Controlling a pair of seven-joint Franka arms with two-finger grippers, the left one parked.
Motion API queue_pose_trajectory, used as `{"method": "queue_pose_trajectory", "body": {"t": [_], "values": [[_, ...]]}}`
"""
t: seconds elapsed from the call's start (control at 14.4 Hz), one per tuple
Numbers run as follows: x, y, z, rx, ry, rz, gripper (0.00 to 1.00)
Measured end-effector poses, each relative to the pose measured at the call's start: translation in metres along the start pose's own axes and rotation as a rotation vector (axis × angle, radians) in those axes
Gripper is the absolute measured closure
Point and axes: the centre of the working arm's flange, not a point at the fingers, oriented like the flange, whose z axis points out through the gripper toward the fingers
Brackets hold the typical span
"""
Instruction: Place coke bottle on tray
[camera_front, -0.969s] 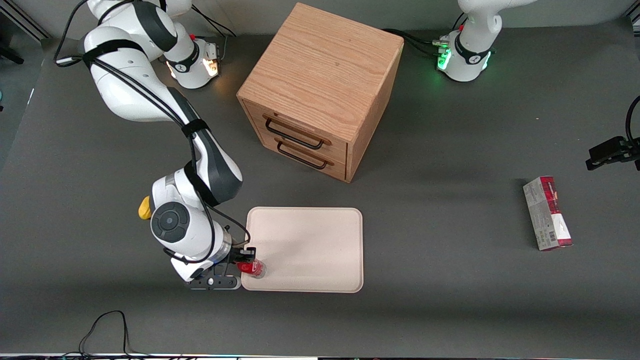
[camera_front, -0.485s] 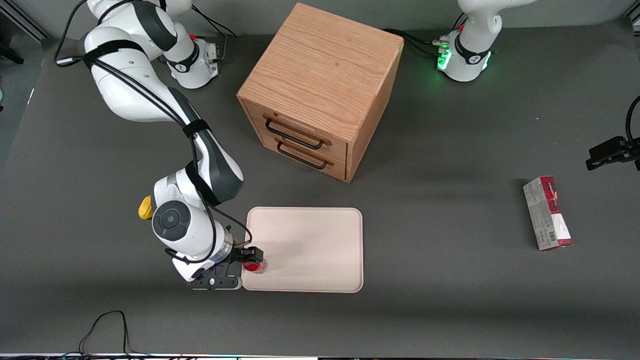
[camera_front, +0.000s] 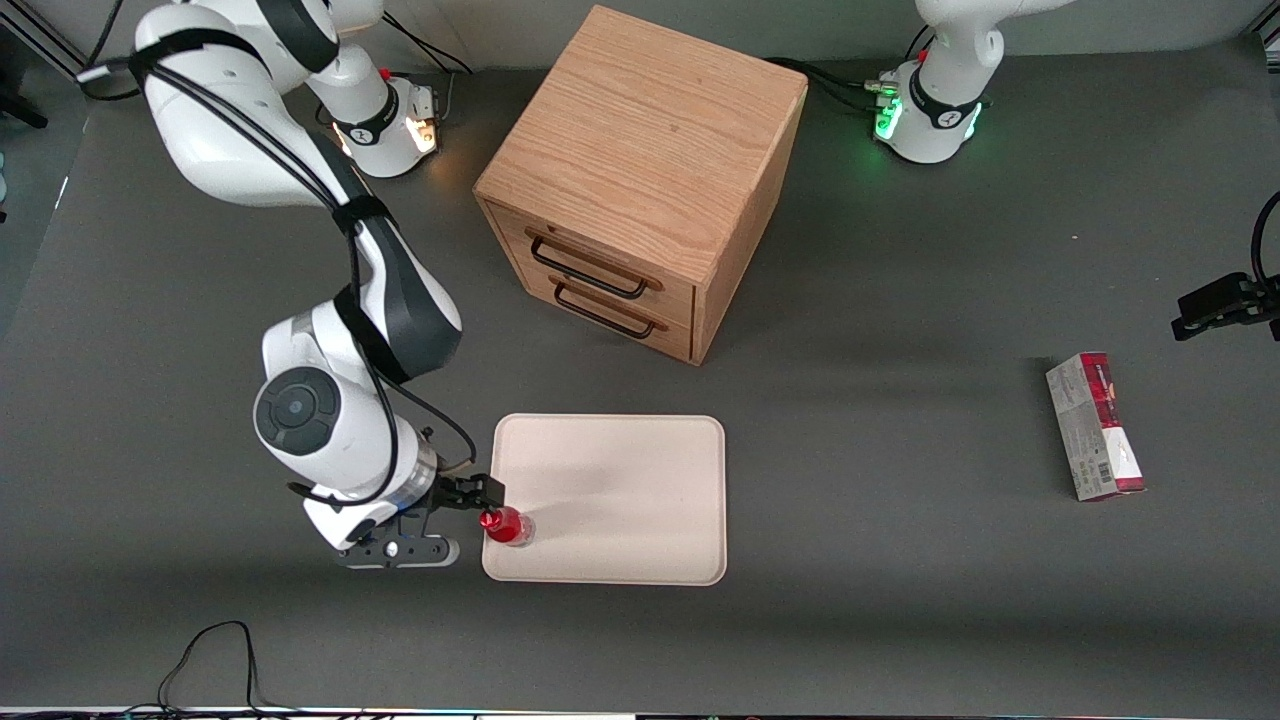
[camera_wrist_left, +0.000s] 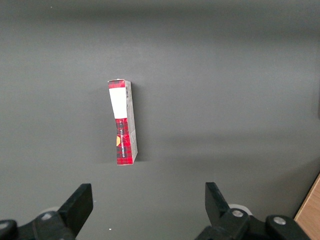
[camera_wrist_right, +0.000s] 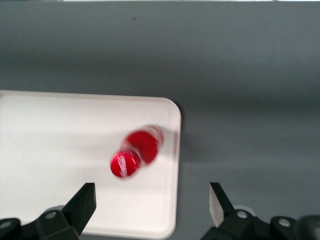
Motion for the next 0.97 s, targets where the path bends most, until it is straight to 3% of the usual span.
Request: {"method": "queue_pose_trajectory", "body": {"t": [0.35,0.48,0.97], "values": [[-0.031,0.074,-0.079,-0.035,-0.041,-0.026,0.0],[-0.055,0.11,-0.121,-0.019,-0.048,-0.015,0.0],[-0.168,0.229,-0.233,0.027,-0.131,0.006,0.0]]}}
